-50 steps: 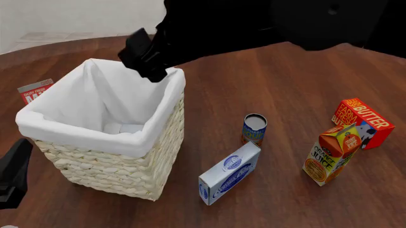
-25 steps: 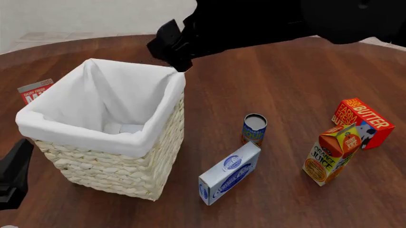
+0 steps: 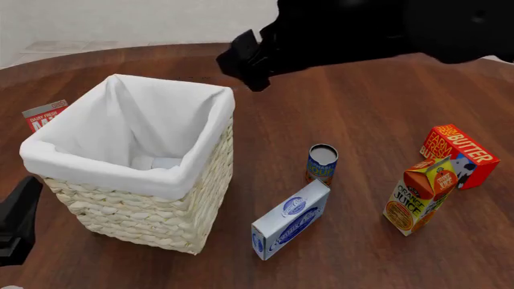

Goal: Pick up the alphabet soup and the tomato sauce, and put them in the basket.

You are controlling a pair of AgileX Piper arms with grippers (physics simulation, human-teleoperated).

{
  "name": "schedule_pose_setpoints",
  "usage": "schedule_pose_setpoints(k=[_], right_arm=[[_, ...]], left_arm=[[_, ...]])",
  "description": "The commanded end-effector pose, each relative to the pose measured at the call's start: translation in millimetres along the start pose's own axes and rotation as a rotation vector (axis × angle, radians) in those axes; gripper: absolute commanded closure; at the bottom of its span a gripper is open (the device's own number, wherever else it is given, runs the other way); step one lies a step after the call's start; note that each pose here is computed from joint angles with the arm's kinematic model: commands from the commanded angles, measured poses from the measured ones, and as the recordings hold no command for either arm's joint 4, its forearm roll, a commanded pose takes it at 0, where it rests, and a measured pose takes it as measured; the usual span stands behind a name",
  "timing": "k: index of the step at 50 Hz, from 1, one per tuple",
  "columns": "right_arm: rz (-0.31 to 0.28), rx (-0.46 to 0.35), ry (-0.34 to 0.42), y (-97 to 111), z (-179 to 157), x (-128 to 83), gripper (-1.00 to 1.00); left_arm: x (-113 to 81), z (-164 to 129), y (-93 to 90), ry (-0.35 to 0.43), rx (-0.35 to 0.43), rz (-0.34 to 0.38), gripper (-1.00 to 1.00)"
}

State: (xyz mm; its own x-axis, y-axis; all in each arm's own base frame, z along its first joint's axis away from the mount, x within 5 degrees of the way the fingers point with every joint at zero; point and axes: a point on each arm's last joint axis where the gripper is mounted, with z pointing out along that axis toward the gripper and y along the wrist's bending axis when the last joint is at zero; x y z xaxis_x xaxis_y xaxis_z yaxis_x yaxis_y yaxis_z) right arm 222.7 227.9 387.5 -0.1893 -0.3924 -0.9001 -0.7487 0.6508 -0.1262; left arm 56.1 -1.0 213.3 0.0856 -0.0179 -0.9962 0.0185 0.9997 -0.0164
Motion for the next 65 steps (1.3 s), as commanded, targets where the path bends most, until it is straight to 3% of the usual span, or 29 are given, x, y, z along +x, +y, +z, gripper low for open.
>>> schedule_pose_setpoints(k=[1, 45, 63, 65], right_arm=[[0.017, 0.034, 0.013, -11, -4, 8, -1.0], [0.096, 0.169, 0.101, -53, -7, 55, -1.0], [0.091, 0.216, 0.163, -70, -9, 72, -1.0], [0.122, 0.212, 0.175, -69, -8, 73, -1.0]], left_arm=[[-0.2, 0, 0.0, -0.002, 0.001, 0.0, -1.0], [0.2, 0, -0.6, 0.002, 0.011, 0.012, -1.0], [-0.4, 0, -0.6, -0.003, 0.011, 0.009, -1.0], [-0.4, 0, -0.7, -0.004, 0.012, 0.008, -1.0]])
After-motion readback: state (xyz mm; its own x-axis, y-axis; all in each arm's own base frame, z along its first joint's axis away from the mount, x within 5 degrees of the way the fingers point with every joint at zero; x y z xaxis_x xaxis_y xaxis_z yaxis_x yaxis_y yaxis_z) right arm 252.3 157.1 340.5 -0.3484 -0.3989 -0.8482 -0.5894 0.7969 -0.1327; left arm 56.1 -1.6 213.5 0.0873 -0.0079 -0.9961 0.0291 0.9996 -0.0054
